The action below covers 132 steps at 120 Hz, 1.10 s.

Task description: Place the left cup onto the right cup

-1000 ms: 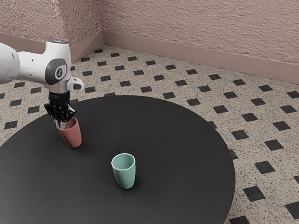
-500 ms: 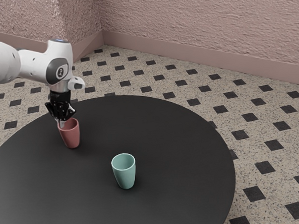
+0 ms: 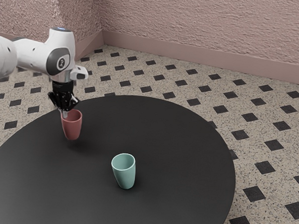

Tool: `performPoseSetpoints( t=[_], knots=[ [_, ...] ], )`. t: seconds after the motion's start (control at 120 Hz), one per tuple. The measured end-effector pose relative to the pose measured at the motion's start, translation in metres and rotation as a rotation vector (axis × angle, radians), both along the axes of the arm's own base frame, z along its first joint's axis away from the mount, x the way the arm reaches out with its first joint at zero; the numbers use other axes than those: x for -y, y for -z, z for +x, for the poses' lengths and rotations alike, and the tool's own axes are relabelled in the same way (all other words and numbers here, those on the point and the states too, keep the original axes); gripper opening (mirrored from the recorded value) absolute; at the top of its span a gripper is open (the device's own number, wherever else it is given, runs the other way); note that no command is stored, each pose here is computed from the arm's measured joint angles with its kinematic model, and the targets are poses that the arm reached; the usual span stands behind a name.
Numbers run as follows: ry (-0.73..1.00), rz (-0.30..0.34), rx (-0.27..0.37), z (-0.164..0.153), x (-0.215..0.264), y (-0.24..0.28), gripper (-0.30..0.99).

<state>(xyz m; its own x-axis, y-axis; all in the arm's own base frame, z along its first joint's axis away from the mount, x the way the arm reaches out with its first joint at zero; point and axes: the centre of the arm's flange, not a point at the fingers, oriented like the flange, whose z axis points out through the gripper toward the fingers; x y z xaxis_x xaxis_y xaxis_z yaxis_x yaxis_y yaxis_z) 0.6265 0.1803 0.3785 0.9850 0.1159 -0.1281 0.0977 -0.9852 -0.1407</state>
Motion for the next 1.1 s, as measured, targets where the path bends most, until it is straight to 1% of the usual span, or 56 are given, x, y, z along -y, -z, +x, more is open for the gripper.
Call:
performPoseSetpoints(
  t=[0.517,1.1],
  knots=[
    [0.053,0.008,0.054,-0.006,0.036,-0.058,-0.09],
    [0.131,0.000,0.086,-0.023,0.089,-0.106,-0.09]
  ],
)
